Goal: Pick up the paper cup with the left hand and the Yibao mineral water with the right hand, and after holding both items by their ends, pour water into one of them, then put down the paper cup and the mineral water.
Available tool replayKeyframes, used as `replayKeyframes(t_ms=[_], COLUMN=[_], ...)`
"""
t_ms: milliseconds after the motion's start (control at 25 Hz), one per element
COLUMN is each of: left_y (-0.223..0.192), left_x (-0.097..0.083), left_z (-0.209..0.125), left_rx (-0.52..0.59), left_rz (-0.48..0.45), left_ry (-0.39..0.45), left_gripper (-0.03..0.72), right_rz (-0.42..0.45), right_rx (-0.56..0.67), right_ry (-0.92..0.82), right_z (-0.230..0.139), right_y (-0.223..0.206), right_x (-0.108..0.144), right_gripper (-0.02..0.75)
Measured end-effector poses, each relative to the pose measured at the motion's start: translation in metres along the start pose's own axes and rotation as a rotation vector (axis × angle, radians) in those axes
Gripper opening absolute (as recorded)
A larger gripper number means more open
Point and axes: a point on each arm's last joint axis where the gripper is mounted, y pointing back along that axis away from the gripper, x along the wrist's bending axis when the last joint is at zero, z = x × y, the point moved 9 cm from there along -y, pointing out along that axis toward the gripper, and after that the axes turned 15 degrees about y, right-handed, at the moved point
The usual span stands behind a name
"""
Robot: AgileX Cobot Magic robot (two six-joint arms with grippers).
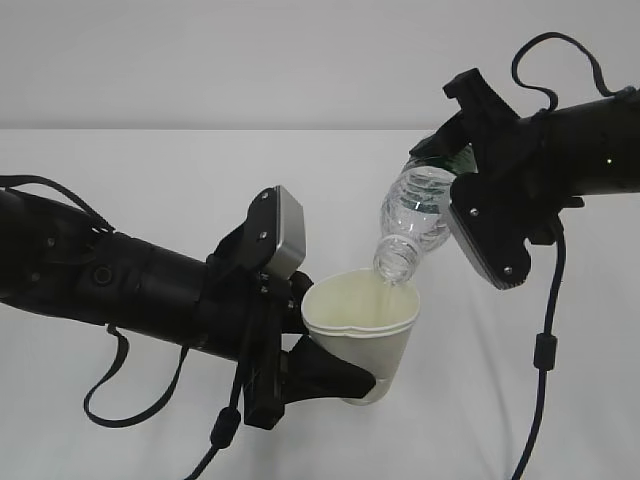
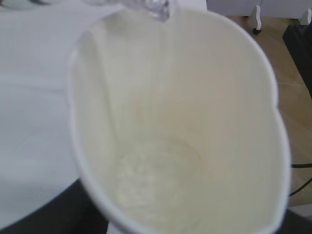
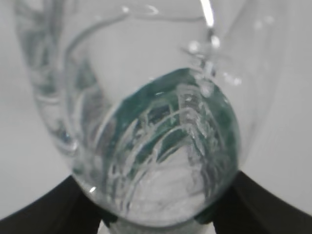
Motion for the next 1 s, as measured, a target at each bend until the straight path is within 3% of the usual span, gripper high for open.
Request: replayKeyframes(t_ms=[1000], left_y=[0.0], left_x=[-0.0004], left_z=[-0.0002], left_rx=[0.001], left_rz=[-0.002], left_ry=[-0.002], left_gripper=[0.384], right_rz=[0.003], right_rx=[0.013], right_ry=[0.044], right_z=[0.0049], right_y=[-0.0011], right_x=[-0.0054], right_gripper=[0.455])
